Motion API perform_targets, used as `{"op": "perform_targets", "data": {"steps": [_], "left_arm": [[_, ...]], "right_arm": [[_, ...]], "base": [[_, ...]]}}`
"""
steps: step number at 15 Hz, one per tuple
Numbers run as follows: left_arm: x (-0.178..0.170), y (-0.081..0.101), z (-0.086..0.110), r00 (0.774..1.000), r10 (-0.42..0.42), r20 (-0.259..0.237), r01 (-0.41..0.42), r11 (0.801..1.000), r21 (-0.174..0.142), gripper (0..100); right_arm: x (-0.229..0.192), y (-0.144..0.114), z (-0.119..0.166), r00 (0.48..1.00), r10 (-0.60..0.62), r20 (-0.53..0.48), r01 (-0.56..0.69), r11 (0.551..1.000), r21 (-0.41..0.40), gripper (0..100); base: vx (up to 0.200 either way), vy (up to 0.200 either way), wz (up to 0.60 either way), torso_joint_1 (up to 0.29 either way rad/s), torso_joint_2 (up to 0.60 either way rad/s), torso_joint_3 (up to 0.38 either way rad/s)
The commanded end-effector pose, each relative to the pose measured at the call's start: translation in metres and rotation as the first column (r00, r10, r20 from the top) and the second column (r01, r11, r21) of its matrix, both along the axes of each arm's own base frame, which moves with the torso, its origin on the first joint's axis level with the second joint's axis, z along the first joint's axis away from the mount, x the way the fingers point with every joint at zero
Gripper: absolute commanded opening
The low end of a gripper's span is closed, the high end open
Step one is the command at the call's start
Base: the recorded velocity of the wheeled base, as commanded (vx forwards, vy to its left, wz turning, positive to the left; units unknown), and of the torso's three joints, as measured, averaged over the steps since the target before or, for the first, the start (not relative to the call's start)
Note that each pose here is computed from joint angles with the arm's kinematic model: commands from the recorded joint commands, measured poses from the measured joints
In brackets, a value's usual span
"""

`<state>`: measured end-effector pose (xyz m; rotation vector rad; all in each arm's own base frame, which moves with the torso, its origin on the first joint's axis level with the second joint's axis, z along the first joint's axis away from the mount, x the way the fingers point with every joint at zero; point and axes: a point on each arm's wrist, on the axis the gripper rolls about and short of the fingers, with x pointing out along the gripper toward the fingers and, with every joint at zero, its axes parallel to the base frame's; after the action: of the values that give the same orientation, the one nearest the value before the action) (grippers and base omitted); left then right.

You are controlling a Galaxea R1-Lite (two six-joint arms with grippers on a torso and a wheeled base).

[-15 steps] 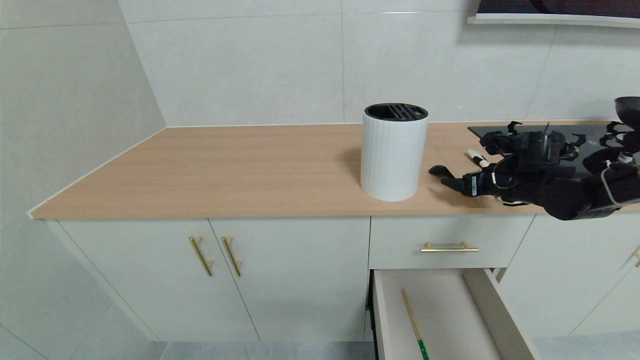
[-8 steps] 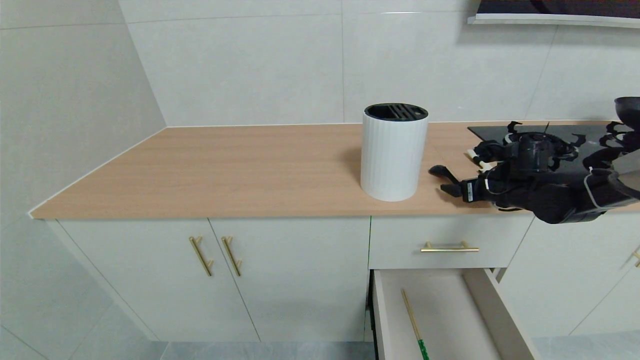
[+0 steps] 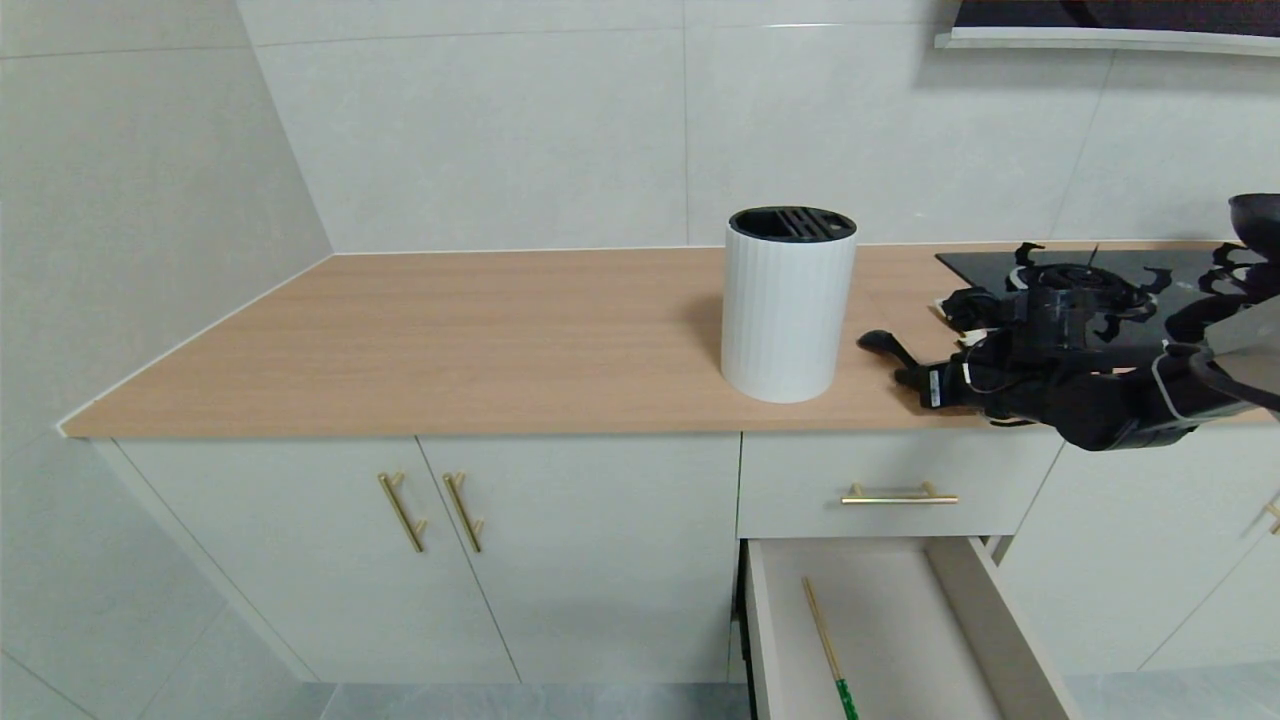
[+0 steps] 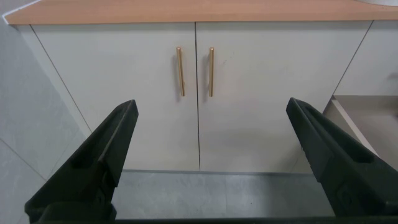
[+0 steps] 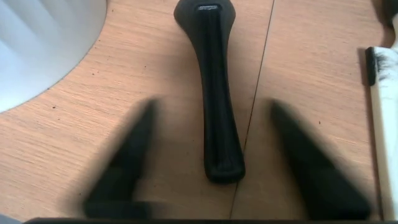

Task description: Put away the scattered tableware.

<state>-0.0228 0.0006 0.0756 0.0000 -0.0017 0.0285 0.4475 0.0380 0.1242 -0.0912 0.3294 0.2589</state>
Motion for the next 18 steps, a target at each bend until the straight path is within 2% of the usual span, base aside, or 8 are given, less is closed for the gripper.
{"op": "perform_targets", "data": {"steps": [1,6,8,9,11,13,18], "left_arm": [[0.000,0.000,0.000,1.000,0.001,0.000,-0.001,1.000,0.000,100],[0.000,0.000,0.000,1.000,0.001,0.000,-0.001,1.000,0.000,100],[0.000,0.000,0.000,1.000,0.001,0.000,-0.001,1.000,0.000,100],[0.000,0.000,0.000,1.000,-0.001,0.000,0.001,1.000,0.000,100],[0.000,0.000,0.000,1.000,0.001,0.000,-0.001,1.000,0.000,100],[0.000,0.000,0.000,1.000,-0.001,0.000,0.001,1.000,0.000,100],[0.000,0.000,0.000,1.000,0.001,0.000,-0.001,1.000,0.000,100]], "right_arm": [[0.001,0.000,-0.001,1.000,0.001,-0.001,-0.001,1.000,0.000,0],[0.000,0.001,0.002,1.000,0.001,0.004,-0.001,1.000,0.004,0],[-0.011,0.003,0.025,1.000,-0.008,0.026,0.007,1.000,0.030,0],[-0.020,0.004,0.039,1.000,-0.026,-0.002,0.026,0.996,0.082,0],[-0.053,0.011,0.071,0.991,-0.075,-0.110,0.091,0.983,0.156,0],[-0.092,0.006,0.098,0.982,-0.104,-0.157,0.135,0.971,0.198,0],[-0.179,0.009,0.103,0.975,-0.059,-0.215,0.098,0.979,0.176,0]], "base": [[0.000,0.000,0.00,0.000,0.00,0.000],[0.000,0.000,0.00,0.000,0.00,0.000],[0.000,0.000,0.00,0.000,0.00,0.000],[0.000,0.000,0.00,0.000,0.00,0.000],[0.000,0.000,0.00,0.000,0.00,0.000],[0.000,0.000,0.00,0.000,0.00,0.000],[0.000,0.000,0.00,0.000,0.00,0.000]]}}
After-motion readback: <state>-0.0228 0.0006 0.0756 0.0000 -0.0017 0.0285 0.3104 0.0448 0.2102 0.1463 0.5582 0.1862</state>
